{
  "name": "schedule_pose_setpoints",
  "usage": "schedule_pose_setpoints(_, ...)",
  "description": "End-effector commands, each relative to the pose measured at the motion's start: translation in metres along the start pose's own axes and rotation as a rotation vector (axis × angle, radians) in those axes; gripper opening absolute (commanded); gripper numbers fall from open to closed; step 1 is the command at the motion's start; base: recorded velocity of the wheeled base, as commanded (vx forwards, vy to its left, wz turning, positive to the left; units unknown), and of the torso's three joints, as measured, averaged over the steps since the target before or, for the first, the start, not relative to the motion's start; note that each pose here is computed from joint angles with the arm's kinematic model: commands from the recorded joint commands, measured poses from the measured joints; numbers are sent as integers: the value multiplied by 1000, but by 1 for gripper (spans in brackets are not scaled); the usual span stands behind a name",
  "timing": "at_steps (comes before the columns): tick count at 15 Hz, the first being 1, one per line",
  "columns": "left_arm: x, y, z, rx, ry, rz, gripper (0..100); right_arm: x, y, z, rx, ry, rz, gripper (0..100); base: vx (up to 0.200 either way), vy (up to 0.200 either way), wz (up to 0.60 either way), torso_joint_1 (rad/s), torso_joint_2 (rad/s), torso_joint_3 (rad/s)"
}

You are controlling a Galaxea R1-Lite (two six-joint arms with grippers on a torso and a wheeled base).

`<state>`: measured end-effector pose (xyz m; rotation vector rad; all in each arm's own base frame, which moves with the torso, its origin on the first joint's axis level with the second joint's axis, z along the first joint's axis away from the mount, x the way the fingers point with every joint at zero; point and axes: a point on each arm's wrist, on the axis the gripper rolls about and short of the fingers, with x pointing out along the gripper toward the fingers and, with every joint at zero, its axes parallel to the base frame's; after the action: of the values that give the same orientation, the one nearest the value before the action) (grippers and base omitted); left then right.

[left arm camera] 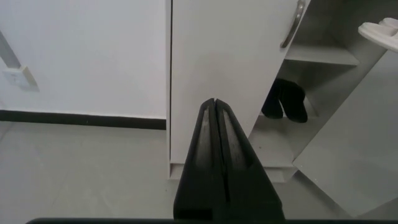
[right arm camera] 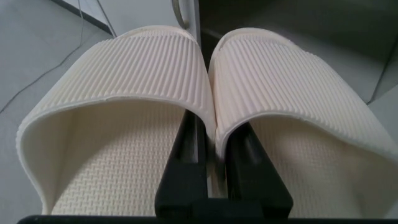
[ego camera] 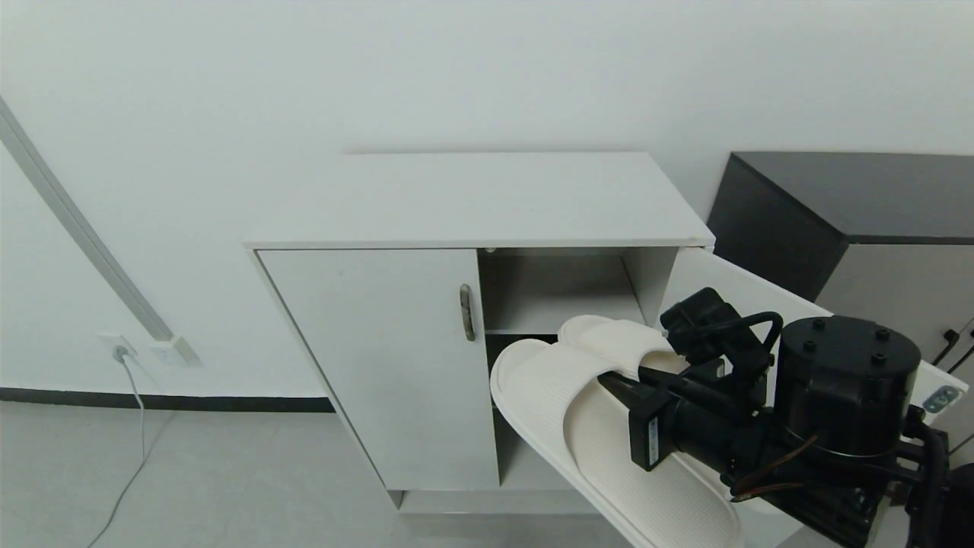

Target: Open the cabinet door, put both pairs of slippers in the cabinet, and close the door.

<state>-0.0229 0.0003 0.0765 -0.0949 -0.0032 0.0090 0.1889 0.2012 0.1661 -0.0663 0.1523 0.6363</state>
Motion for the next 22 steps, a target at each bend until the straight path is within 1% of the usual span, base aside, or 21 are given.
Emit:
schedule_pose_setpoints(1,0,0,0,0,1,0,0,1,0,-1,-1,4,0,0,0,0,0,-193,515,320)
schedule_pose_setpoints(12,0,0,0,-2,1,0,0,1,0,-4,-8,15,0,0,0,0,0,-153,480,330)
schedule_pose_setpoints(19,0,0,0,-2,1,0,0,1,0,-8,-11,32,0,0,0,0,0,-52,445,383)
schedule_pose_setpoints(22,0,0,0,-2,1,0,0,0,0,-10,-12,36,0,0,0,0,0,-1,149,152)
